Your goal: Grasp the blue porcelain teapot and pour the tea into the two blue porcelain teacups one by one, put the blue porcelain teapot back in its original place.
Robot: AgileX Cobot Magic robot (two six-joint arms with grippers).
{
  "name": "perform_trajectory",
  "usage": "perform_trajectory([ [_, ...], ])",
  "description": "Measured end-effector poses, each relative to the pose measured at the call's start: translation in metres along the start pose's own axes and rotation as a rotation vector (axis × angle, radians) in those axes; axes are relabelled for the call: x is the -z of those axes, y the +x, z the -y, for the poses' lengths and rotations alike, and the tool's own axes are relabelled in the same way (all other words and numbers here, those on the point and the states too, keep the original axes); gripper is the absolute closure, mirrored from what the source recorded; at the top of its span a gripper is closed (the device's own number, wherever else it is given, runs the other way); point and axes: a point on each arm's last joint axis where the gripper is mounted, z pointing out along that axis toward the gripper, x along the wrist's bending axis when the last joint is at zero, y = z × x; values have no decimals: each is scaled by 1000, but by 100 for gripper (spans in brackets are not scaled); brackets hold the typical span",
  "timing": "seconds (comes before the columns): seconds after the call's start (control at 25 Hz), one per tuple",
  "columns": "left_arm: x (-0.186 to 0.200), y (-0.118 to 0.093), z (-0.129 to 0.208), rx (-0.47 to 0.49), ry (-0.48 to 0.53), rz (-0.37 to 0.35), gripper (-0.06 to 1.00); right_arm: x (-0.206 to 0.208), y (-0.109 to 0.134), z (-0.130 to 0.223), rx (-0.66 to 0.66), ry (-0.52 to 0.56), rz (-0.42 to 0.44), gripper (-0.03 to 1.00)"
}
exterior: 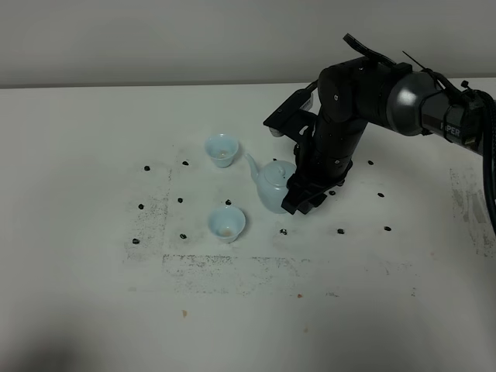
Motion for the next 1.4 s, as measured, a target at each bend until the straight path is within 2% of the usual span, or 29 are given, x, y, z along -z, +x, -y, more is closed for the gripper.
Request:
perform_trajectory([
  [1.4, 0, 0, 0, -1, 0, 0, 38, -6, 1, -2, -15, -12, -17, 48],
])
